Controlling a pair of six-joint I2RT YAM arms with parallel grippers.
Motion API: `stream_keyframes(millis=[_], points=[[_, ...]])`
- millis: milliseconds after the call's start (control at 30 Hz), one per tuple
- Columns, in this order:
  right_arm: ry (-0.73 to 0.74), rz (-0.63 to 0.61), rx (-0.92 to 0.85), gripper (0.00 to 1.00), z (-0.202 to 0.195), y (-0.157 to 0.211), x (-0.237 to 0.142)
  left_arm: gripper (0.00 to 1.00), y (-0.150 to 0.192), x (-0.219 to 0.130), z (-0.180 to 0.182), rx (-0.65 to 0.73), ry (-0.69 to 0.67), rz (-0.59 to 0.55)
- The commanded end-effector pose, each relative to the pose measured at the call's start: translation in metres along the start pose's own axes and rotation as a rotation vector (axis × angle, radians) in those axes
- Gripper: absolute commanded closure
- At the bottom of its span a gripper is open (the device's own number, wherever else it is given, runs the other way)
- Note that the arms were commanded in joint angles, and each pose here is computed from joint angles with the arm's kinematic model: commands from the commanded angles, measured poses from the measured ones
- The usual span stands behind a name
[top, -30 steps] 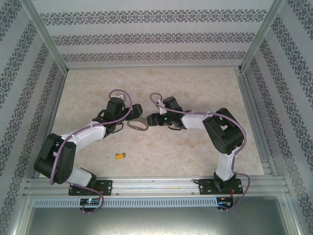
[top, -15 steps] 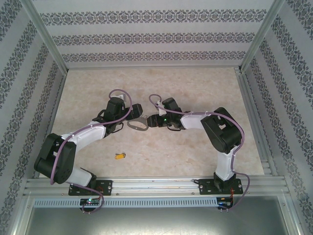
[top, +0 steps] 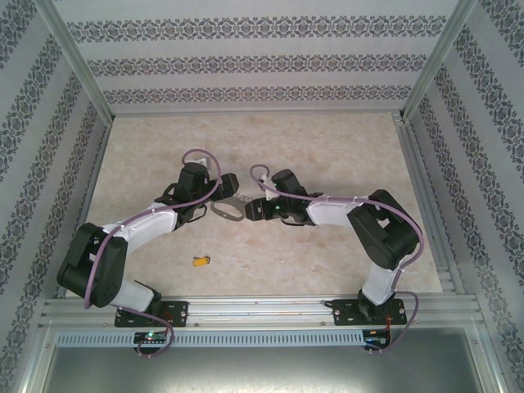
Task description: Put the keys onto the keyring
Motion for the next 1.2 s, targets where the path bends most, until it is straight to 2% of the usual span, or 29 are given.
stream_keyframes(millis=[0, 133, 400, 800, 900, 1167], points=[[0.05, -0.011, -0.018, 0.43, -0.011, -0.003, -0.003, 0.0, -0.003, 0.002, -0.002, -0.015, 0.026, -0.011], [0.06, 0.007, -0.033, 0.44, -0.015, -0.002, 0.003, 0.0, -0.004, 0.001, -0.001, -0.015, 0.024, -0.013], [0.134, 0.048, -0.101, 0.62, -0.029, 0.005, 0.011, 0.0, -0.003, 0.001, -0.001, -0.014, 0.023, -0.012], [0.16, 0.082, -0.187, 0.64, -0.025, 0.001, 0.024, 0.0, -0.003, 0.003, -0.002, -0.014, 0.027, -0.008], [0.161, 0.089, -0.19, 0.68, -0.026, 0.001, 0.026, 0.0, -0.003, 0.003, -0.002, -0.014, 0.026, -0.008], [0.183, 0.101, -0.198, 0.71, -0.03, 0.002, 0.029, 0.0, -0.003, 0.004, -0.001, -0.013, 0.024, -0.009]])
Point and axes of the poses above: each hand's point on the last joint's axis, 136 mm out from that joint toward the fingers, its own x axis out along the fingers, its own z axis along the line the jaws close on, y = z × x, the point moved 2 cm from there along -x, back along the fingers, and after that the axes turned 9 degrees about -x, right-handed, at the moved point
